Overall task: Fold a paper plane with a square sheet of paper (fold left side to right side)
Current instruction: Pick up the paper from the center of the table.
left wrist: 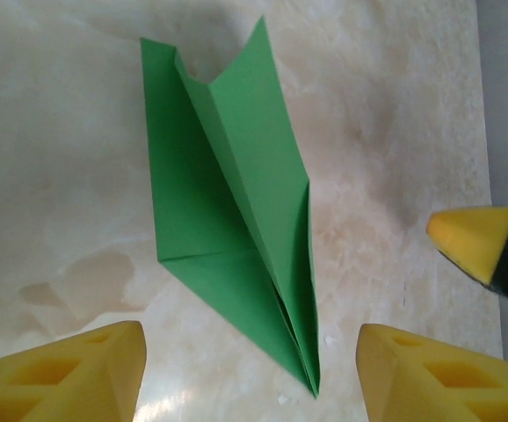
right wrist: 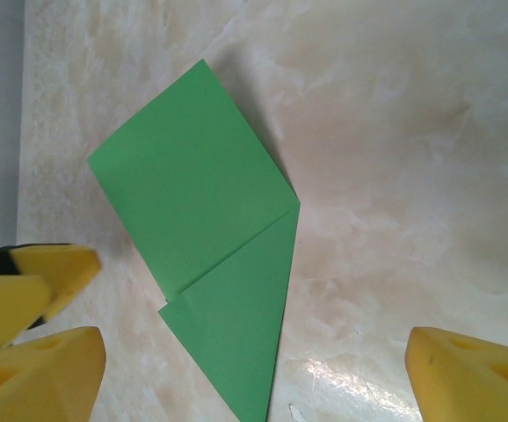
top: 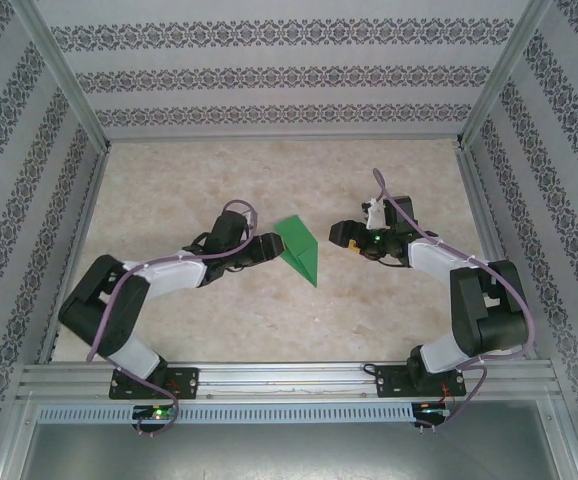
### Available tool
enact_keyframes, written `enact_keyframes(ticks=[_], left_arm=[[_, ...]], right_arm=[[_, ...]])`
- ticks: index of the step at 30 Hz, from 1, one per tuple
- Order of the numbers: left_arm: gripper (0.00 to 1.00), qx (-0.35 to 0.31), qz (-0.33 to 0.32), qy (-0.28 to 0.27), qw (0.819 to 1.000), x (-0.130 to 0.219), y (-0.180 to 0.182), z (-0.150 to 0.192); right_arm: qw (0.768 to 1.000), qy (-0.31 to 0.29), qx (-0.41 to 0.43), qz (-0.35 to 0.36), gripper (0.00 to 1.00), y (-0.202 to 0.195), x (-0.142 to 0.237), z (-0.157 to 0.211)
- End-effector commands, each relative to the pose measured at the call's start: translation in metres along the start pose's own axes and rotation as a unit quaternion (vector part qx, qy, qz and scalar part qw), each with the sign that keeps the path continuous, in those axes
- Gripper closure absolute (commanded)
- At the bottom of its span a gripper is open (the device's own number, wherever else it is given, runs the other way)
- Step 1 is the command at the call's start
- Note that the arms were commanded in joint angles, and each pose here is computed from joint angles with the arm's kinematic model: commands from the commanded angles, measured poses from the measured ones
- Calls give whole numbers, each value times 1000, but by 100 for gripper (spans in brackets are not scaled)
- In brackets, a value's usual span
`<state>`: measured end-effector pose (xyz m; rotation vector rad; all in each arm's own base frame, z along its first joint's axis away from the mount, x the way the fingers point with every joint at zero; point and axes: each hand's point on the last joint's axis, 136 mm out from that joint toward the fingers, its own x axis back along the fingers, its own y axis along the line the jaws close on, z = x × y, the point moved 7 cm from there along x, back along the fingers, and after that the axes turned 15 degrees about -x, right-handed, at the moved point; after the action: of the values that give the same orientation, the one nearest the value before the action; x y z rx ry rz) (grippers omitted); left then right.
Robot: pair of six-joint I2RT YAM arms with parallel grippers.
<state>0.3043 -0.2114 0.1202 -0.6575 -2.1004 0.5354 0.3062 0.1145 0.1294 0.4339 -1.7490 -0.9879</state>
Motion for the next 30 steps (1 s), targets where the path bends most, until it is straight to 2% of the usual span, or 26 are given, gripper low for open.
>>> enact_keyframes(ticks=[1,5,14,16,22,30], left_arm=[[38,21,45,-54,997,-13,-13,-19],[42,29,48,-51,997,-32,-10,-23],[60,35,47,-40,997,-59,-2,-25],[68,37,47,-39,997,-60,-1,-25],[83,31,55,-39,997,-55,-2,-27],[92,26,75,-41,996,-42,-3,-27]], right_arm=[[1000,4,3,-15,12,-1,-1,1],[1000,4,2,-14,13,-3,0,2],[1000,8,2,-18,15,-5,0,4],[1000,8,2,-19,15,-5,1,4],[1000,10,6,-25,16,-4,1,5],[999,18,22,-44,17,1,2,5]])
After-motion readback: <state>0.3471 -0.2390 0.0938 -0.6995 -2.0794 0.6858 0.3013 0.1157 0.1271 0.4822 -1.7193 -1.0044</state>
